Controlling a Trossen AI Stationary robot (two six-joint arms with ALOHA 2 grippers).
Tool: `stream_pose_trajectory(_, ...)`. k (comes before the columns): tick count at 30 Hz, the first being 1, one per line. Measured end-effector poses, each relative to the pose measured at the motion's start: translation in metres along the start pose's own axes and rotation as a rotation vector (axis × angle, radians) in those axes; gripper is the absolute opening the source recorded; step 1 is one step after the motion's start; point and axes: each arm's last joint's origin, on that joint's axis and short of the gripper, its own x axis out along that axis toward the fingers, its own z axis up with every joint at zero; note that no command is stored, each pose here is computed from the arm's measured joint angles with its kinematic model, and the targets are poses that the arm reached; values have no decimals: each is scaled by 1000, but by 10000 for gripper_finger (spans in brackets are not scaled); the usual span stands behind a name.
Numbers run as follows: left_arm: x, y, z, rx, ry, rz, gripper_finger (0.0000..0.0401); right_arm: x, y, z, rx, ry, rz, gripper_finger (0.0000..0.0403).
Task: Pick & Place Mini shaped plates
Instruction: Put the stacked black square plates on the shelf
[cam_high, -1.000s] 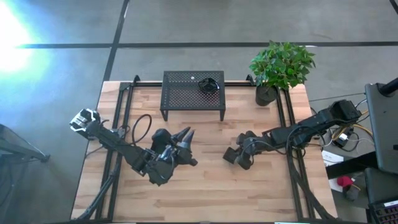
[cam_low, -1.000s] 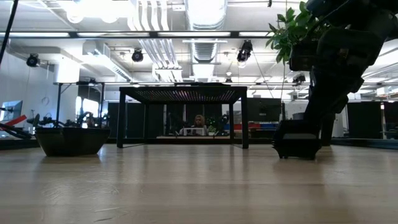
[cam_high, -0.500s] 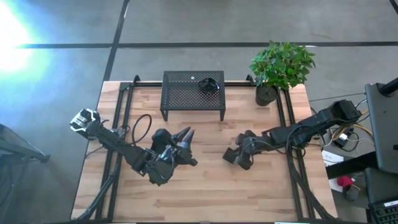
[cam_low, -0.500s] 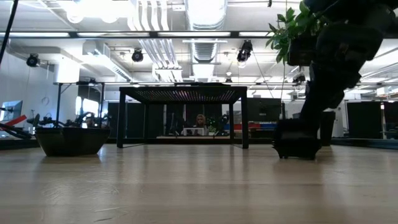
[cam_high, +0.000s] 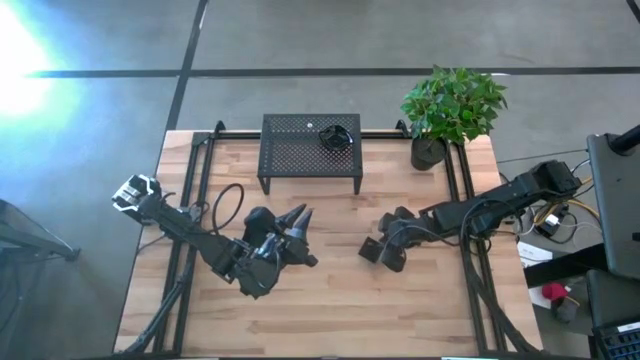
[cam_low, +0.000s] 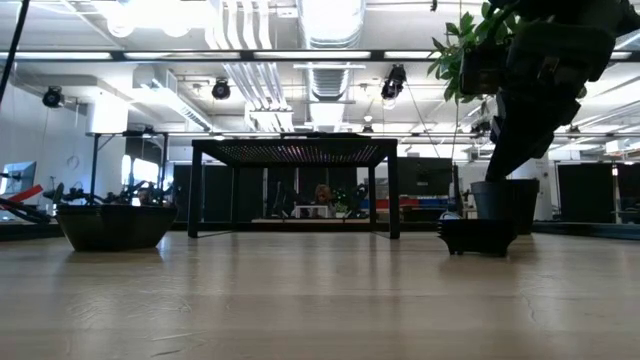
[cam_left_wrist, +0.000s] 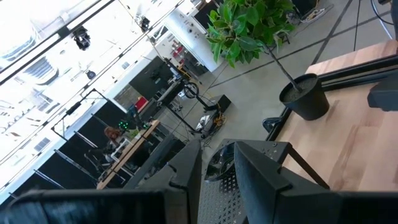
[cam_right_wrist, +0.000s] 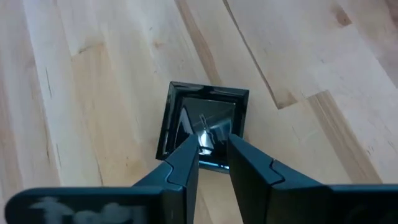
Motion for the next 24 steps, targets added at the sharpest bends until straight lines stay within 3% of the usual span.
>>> stream_pose_trajectory(8, 0, 0, 0, -2, 0, 0, 94, 12, -7, -8, 44, 9, -79, 90)
stream_pose_trajectory(24, 0, 0, 0, -4, 0, 0, 94, 38, -9, -11, 33, 48, -117, 123)
